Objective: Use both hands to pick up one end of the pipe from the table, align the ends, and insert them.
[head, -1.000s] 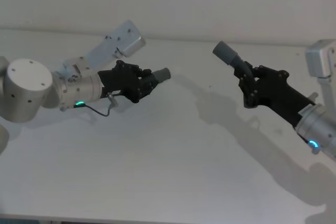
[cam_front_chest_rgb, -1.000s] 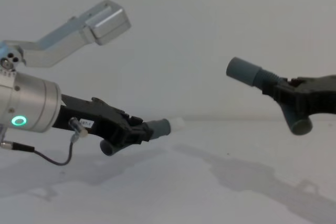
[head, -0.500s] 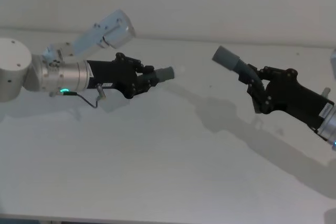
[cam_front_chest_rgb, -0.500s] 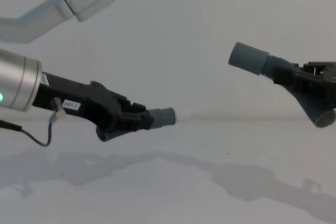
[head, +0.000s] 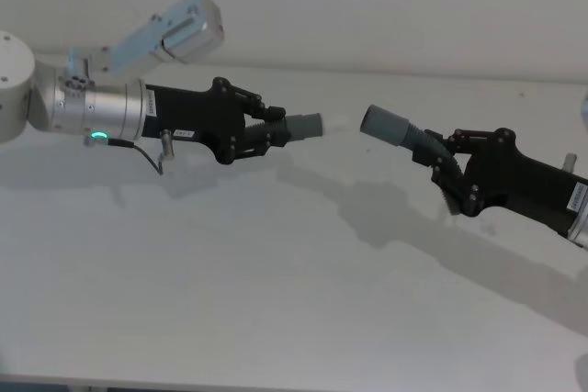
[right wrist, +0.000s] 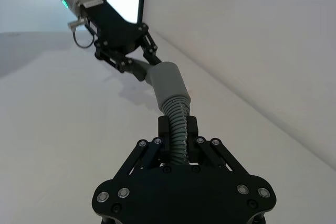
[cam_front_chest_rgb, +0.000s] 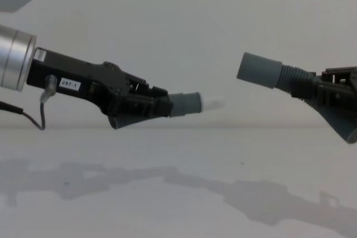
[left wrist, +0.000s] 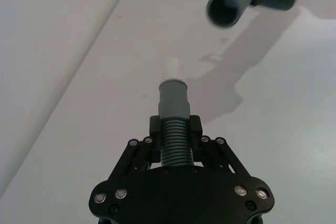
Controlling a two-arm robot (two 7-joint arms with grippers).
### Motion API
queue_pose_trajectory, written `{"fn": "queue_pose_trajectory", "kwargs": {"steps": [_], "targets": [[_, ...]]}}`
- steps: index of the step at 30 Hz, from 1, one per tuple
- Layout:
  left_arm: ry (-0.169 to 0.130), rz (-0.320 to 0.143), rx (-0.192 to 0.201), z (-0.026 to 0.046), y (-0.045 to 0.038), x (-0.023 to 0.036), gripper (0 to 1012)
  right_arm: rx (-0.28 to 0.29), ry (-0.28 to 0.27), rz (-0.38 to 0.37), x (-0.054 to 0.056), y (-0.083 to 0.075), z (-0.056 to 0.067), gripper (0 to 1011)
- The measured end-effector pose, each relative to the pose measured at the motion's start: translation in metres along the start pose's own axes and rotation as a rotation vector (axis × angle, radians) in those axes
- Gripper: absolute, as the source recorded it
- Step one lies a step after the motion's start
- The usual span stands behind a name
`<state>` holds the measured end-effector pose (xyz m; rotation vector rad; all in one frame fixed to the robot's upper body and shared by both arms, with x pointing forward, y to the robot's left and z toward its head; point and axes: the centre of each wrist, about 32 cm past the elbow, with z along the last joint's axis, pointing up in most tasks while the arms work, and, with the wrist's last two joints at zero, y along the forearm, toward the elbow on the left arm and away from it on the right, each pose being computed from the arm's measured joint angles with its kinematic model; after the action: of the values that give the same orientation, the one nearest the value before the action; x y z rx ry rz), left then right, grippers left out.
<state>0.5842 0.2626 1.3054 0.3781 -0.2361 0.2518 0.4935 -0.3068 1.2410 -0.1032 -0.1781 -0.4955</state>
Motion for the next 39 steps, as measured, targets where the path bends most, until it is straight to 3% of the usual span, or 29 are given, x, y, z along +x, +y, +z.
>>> {"fn": "queue_pose_trajectory", "kwargs": {"steps": [10, 18, 27, 39], "targets": [[-0.037, -0.095, -0.028, 0.0102, 0.0048, 0.0056, 308, -0.052, -0.01, 0.015, 0.001, -0.001, 0.002, 173], [-0.065, -0.14, -0.019, 0.0175, 0.0085, 0.0058, 308, -0.088, -0.014, 0.01, 0.002, -0.004, 0.0, 173], [-0.086, -0.163, 0.004, 0.0223, 0.0136, 0.0049, 308, -0.112, -0.004, 0.007, 0.002, -0.01, -0.004, 173], [-0.101, -0.192, 0.014, 0.0251, 0.0118, 0.0057, 308, -0.086, 0.029, 0.06, 0.005, -0.018, -0.008, 173]]}}
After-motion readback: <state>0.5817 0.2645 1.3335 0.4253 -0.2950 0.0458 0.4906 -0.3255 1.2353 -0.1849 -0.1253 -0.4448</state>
